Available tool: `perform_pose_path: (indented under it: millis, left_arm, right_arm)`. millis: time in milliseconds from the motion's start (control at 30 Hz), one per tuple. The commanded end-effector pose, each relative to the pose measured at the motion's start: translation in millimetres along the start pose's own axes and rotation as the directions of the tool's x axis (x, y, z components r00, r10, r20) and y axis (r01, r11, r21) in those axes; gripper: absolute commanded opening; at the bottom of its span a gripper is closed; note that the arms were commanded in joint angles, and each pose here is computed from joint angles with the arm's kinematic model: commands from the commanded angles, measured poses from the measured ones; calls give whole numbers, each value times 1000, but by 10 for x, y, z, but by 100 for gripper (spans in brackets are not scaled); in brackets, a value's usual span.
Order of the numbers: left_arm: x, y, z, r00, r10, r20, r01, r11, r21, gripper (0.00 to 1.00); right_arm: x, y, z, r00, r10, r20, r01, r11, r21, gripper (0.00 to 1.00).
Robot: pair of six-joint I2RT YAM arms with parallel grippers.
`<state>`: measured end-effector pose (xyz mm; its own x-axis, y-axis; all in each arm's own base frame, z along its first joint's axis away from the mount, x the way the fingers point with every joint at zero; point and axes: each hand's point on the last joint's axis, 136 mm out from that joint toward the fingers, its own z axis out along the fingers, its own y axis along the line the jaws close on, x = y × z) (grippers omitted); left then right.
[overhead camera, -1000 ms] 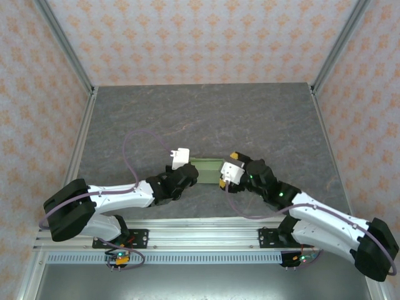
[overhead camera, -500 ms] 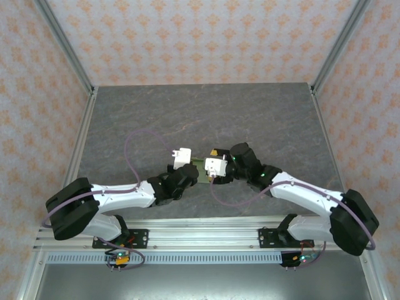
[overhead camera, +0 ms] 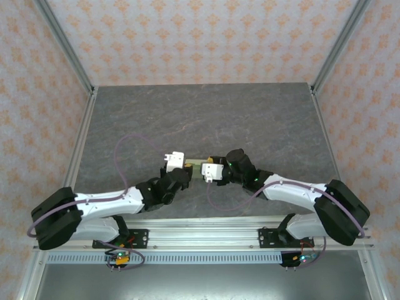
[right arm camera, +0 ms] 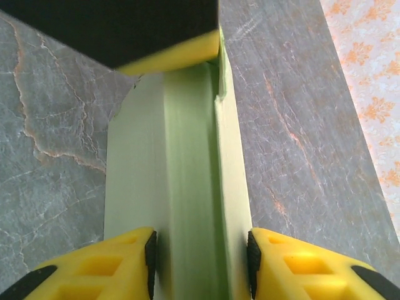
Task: Fold the paper box
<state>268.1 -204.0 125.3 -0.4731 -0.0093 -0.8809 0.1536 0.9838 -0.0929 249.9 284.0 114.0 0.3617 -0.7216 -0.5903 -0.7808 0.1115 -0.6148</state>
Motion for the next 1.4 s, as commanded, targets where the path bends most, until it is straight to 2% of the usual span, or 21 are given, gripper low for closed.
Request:
perform_pose_path:
  millis: [0, 67, 167, 233, 300, 467, 567, 667, 733, 800, 933, 1033, 1200, 1267, 1367]
  left_arm:
    - [-142, -13, -179, 999, -25, 25, 24, 997, 68, 62]
    - [-233, 12, -271, 998, -51, 39, 47, 994, 96, 70]
    - [-374, 28, -362, 994, -99, 42, 92, 984, 151, 76]
    - [-437, 103, -346, 987, -161, 14, 157, 977, 141, 83]
    - [-462, 144, -271, 985, -170, -31, 173, 977, 126, 84]
    - [-360, 46, 26, 973, -171, -153, 194, 970, 147, 84]
    - [-264, 36, 221, 963, -182, -198, 207, 972, 112, 84]
    - [-60, 52, 386, 957, -163, -240, 186, 980, 75, 81]
    - [165, 108, 484, 951, -154, -268, 172, 984, 43, 75]
    - [392, 172, 540, 938, -198, -284, 212, 977, 19, 71]
    - [665, 270, 562, 915, -265, -306, 270, 963, -26, 69]
    - [707, 272, 579, 911, -255, -325, 258, 965, -36, 69]
    - [677, 306, 555, 916, -265, -302, 265, 963, -42, 69]
    - [661, 317, 542, 919, -259, -298, 258, 965, -45, 69]
    - [656, 335, 520, 921, -245, -304, 242, 969, -50, 69]
  right_arm:
    - [183, 141, 58, 999, -19, -50, 19, 1000, -8, 41]
    - [227, 177, 73, 998, -21, -62, 20, 1000, -14, 41]
    - [260, 213, 81, 997, -26, -75, 25, 1000, -19, 41]
    - [276, 241, 79, 996, -28, -79, 26, 999, -22, 41]
    - [286, 255, 71, 996, -25, -82, 23, 999, -23, 41]
    - [340, 316, 59, 995, -20, -96, 17, 999, -40, 41]
    - [361, 341, 55, 995, -20, -102, 15, 999, -46, 41]
    - [350, 324, 48, 995, -14, -99, 10, 999, -40, 42]
    - [329, 306, 46, 996, -3, -91, 0, 1000, -32, 43]
    - [293, 254, 33, 997, 15, -79, -16, 1000, -14, 46]
    - [73, 95, -105, 997, 79, 16, -79, 997, 5, 52]
    - [-177, -4, -318, 981, 131, 142, -129, 991, -27, 60]
    - [-378, -136, -532, 953, 174, 249, -153, 983, -101, 61]
    - [-330, -178, -512, 953, 200, 228, -175, 976, -128, 60]
    - [-65, -45, -409, 972, 210, 101, -188, 963, -193, 55]
